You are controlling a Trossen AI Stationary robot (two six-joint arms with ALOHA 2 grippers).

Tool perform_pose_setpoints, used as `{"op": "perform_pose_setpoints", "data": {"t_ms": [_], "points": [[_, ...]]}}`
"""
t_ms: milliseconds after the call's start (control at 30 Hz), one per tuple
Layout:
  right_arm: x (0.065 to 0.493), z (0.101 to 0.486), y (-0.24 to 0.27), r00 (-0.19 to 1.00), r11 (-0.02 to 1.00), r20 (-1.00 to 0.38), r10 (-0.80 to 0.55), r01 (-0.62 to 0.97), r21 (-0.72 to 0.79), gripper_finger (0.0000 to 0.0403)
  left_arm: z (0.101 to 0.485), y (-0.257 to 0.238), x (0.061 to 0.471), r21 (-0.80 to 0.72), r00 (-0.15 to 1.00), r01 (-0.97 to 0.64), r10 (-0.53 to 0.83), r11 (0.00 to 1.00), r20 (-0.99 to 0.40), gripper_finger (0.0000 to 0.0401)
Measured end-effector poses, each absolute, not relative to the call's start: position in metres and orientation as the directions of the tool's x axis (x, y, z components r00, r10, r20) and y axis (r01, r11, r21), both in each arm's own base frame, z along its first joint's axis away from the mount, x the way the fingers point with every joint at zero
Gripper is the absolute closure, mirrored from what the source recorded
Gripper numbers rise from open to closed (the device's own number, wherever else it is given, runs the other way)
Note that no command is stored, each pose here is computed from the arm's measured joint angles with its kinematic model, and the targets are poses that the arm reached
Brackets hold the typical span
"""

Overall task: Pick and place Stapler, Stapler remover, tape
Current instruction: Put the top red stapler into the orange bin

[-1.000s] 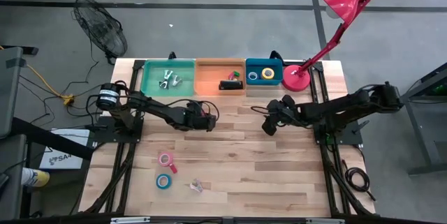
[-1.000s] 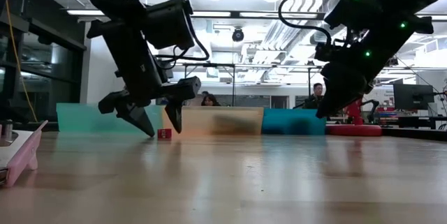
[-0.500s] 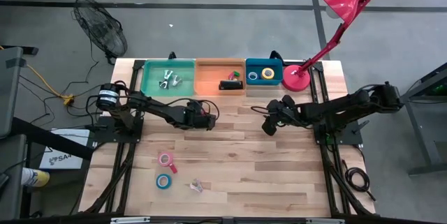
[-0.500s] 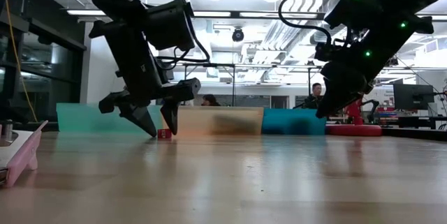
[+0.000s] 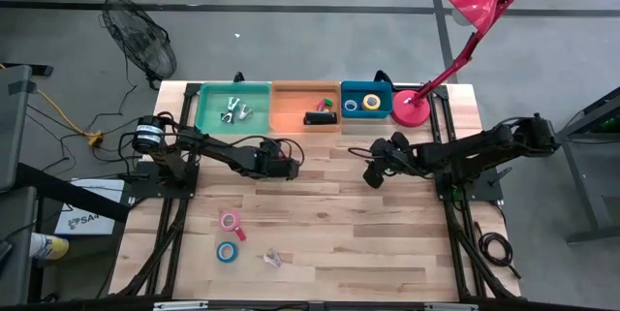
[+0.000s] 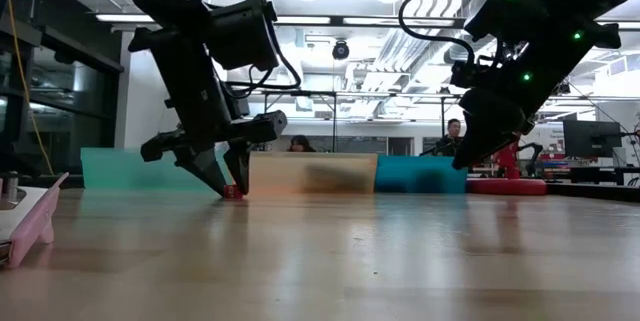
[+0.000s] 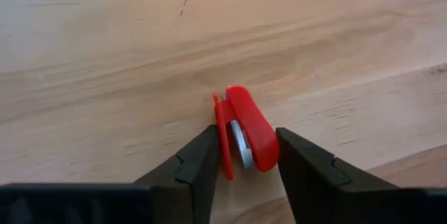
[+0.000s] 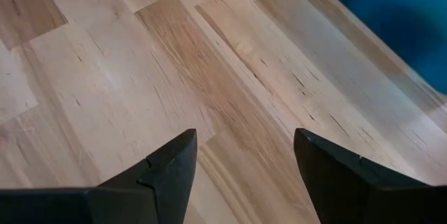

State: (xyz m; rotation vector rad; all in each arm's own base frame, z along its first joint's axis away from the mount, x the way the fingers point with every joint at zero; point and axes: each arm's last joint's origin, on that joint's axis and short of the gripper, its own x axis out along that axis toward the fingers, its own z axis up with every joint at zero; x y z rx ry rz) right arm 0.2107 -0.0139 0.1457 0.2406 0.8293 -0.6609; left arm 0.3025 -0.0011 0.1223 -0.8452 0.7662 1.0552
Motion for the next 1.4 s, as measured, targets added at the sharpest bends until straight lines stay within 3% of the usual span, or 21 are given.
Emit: {"op": "perform_pose_setpoints", "data": {"t_ms": [433,700,900,1267,1400], "points": [[0.211,0.146,-0.014,0.491,0.777,-0.748,-0.448,0.628,-0.053,0.0172,0.122,-0.002,0.302,-0.179,0.307,-0.93,0.408,0.322,-0.86,0.0342],[0.211,0.146,-0.014,0.491,0.778,-0.748,-0.447,0.626,-0.054,0.0172,0.127,-0.002,0.302,-0.157,0.321,-0.911,0.415,0.382,-0.851,0.0342],[0.211,0.146,-0.014,0.492,0.781,-0.747,-0.447,0.622,-0.058,0.0172,0.156,0.006,0.309,-0.138,0.336,-0.895,0.44,0.424,-0.833,0.0342],[0.211,0.146,-0.014,0.493,0.8,-0.744,-0.451,0.592,-0.092,0.0172,0.21,0.071,0.332,-0.038,0.363,-0.852,0.537,0.522,-0.762,0.0343],[0.211,0.146,-0.014,0.493,0.815,-0.745,-0.448,0.567,-0.115,0.0172,0.228,0.101,0.335,0.061,0.385,-0.781,0.556,0.621,-0.737,0.0343]]}}
